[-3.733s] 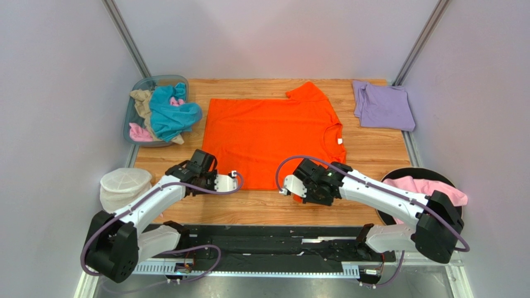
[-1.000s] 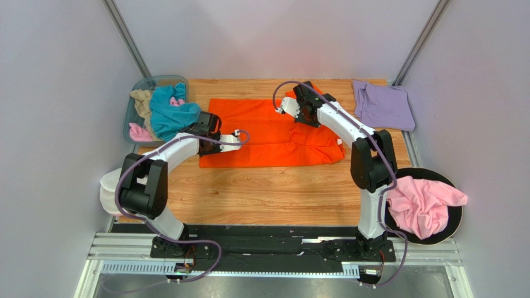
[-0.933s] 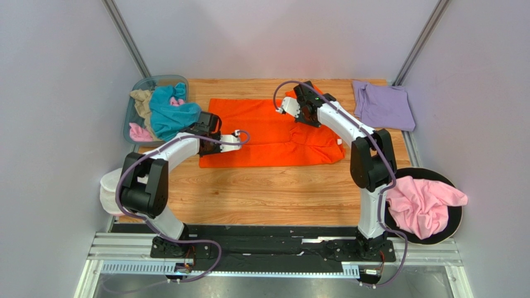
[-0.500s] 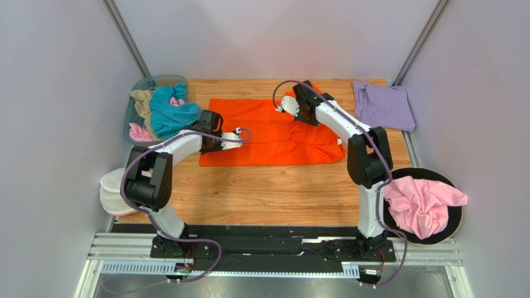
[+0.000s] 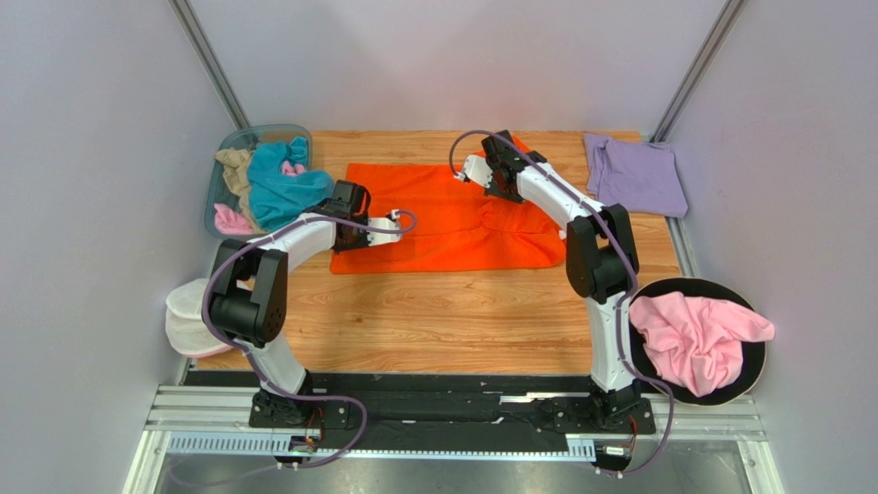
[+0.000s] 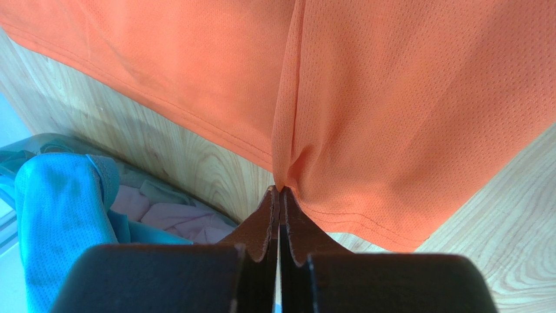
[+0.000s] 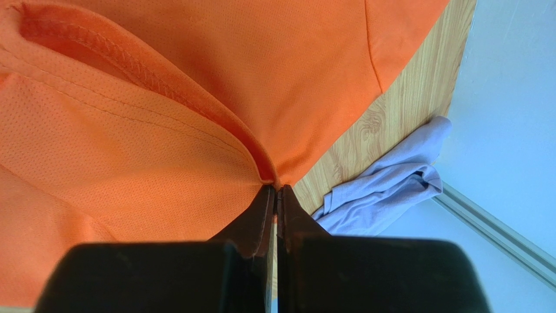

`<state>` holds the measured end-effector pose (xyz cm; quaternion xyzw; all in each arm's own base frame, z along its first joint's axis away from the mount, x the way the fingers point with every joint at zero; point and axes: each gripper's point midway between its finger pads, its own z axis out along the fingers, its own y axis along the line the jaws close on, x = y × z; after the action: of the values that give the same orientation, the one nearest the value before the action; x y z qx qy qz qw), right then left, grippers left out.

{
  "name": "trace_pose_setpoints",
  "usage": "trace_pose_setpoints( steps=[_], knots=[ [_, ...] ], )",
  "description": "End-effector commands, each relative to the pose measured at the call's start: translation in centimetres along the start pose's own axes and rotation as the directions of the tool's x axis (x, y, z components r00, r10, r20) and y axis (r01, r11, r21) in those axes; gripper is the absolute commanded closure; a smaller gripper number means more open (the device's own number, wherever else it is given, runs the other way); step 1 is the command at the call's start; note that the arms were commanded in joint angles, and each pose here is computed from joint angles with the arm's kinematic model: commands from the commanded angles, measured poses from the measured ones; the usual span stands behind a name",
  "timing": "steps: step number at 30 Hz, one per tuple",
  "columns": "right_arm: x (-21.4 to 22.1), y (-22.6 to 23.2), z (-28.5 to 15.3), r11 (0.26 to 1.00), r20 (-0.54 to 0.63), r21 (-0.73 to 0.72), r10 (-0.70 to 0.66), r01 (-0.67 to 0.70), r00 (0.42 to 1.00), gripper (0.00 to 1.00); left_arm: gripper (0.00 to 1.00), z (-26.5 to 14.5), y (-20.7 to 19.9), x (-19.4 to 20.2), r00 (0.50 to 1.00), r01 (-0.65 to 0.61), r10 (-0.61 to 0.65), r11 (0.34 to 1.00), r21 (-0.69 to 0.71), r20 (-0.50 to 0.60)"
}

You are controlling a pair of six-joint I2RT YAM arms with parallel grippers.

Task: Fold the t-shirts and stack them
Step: Fold the tshirt

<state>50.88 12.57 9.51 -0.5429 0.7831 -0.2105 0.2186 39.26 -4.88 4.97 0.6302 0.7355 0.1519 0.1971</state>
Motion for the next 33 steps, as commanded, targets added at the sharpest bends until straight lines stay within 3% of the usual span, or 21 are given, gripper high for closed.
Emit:
trace_pose_setpoints(
  steps=[1, 26, 29, 30, 31, 33],
  knots=[
    [-1.1, -2.8, -0.3, 0.997, 0.025, 0.08, 0.015, -0.017, 1.0, 1.0, 1.0, -0.2, 1.8, -0.5, 1.0, 0.016, -0.016, 0.999, -0.046, 0.019],
    [-0.2, -3.1, 2.1, 0.991, -0.042, 0.131, 0.011, -0.005, 0.999, 0.98, 1.0, 0.6, 3.2, -0.6, 1.0, 0.014, -0.014, 0.996, -0.083, 0.003],
    [0.2, -2.9, 2.2, 0.991, -0.056, 0.133, 0.013, -0.005, 0.998, 0.85, 1.0, 0.7, 3.5, -0.6, 1.0, 0.017, -0.018, 0.995, -0.1, -0.002],
    [0.3, -2.8, 2.2, 0.991, -0.057, 0.133, 0.018, -0.01, 0.998, 0.71, 0.99, 0.8, 3.6, -0.5, 1.0, 0.022, -0.023, 0.994, -0.106, -0.005],
    [0.3, -2.8, 2.1, 0.991, -0.058, 0.134, 0.017, -0.009, 0.998, 0.66, 0.87, 0.8, 3.7, -0.5, 1.0, 0.023, -0.024, 0.994, -0.111, -0.004],
    [0.6, -2.5, 2.1, 0.991, -0.062, 0.133, 0.022, -0.013, 0.998, 0.57, 0.75, 0.9, 3.7, -0.4, 1.0, 0.028, -0.029, 0.993, -0.118, -0.006]
  ],
)
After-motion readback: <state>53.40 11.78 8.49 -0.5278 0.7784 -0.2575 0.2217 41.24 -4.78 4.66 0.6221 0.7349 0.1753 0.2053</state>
